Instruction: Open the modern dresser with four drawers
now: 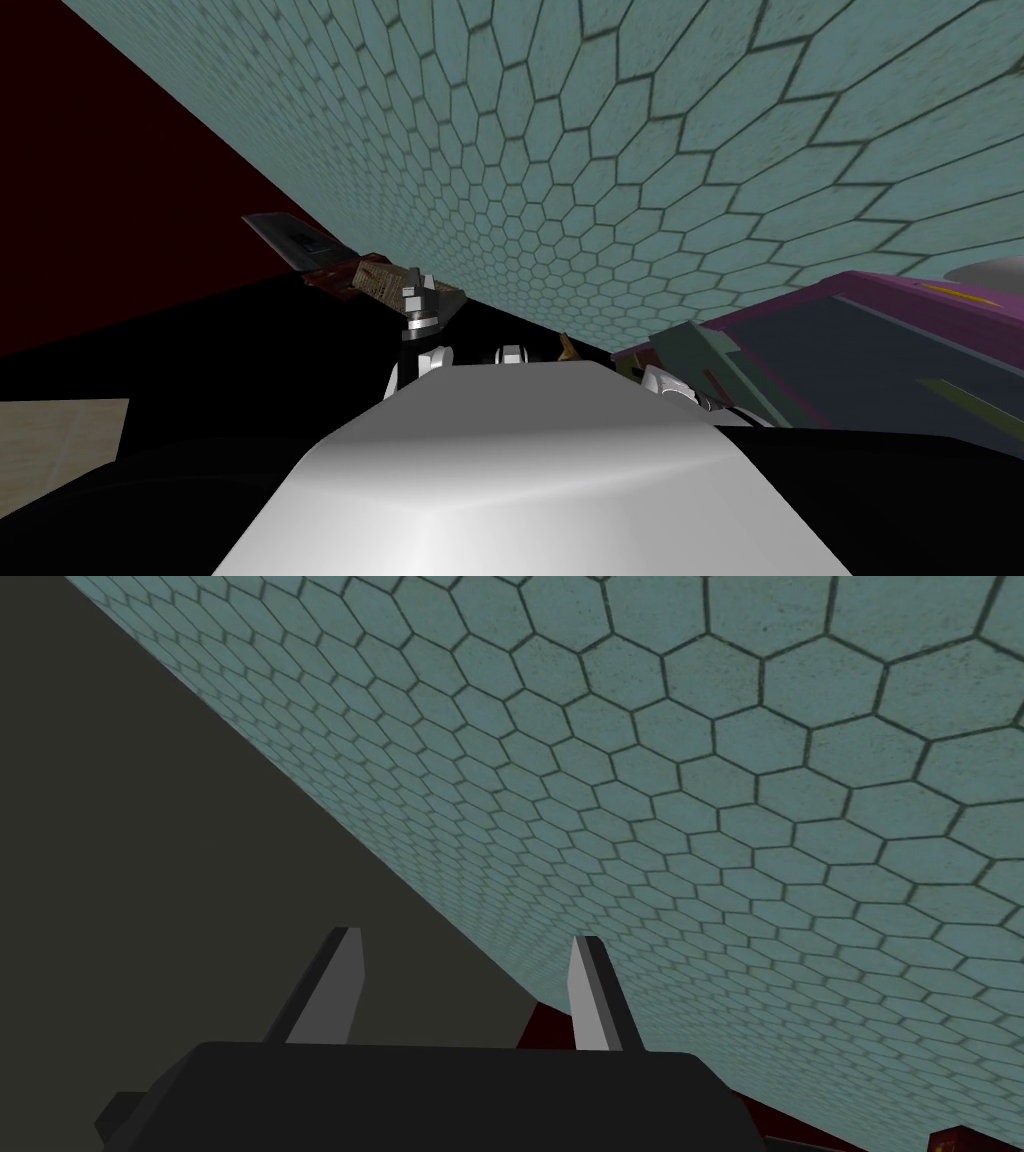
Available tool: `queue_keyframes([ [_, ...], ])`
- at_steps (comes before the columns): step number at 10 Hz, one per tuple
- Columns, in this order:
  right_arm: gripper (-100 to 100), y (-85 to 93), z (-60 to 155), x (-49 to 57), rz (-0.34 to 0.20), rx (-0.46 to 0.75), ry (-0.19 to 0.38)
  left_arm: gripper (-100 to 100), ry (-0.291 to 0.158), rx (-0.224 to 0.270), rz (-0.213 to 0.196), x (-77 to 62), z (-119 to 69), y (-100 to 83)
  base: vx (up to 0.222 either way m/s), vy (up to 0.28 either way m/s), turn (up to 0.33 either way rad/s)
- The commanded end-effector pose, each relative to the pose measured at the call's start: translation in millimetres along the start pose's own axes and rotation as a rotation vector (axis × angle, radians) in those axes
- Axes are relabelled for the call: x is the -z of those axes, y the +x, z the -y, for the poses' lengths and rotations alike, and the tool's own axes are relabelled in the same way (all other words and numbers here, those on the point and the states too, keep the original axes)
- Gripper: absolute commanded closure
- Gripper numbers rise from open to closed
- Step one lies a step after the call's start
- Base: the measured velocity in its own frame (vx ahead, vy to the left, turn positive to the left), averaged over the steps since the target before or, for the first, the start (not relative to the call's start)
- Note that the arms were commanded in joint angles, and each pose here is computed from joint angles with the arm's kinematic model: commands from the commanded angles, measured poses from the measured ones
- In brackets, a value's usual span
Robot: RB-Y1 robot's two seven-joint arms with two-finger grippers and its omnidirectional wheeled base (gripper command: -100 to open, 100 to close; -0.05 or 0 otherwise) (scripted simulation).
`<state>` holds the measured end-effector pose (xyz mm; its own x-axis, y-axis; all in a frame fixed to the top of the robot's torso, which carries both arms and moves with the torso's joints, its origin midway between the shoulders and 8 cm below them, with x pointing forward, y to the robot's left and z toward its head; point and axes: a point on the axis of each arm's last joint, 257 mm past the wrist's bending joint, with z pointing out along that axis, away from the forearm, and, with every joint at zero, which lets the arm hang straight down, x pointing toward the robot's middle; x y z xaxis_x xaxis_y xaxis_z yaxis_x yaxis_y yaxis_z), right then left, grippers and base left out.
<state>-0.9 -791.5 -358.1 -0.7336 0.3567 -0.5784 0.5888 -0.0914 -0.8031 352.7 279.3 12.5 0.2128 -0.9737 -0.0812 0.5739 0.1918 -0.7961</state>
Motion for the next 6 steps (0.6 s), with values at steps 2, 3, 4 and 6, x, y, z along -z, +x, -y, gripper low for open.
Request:
queue_keyframes([
  [2,100,-5.4,-1.1,2.2,-0.002,-0.01,0.004,0,0.0,0.0,0.0,0.0,0.0,0.0,0.05,0.18,0.019],
  [3,-100,-21.7,8.0,-11.4,0.002,-0.002,0.002,0,0.0,0.0,0.0,0.0,0.0,0.0,0.013,0.149,-0.037],
  [4,-100,-27.5,11.0,-15.6,0.002,-0.001,0.001,0,0.0,0.0,0.0,0.0,0.0,0.0,0.002,0.087,-0.024],
  [6,-100,-39.2,16.9,-23.6,0.005,-0.001,-0.002,0,0.0,0.0,0.0,0.0,0.0,0.0,0.002,0.04,-0.022],
])
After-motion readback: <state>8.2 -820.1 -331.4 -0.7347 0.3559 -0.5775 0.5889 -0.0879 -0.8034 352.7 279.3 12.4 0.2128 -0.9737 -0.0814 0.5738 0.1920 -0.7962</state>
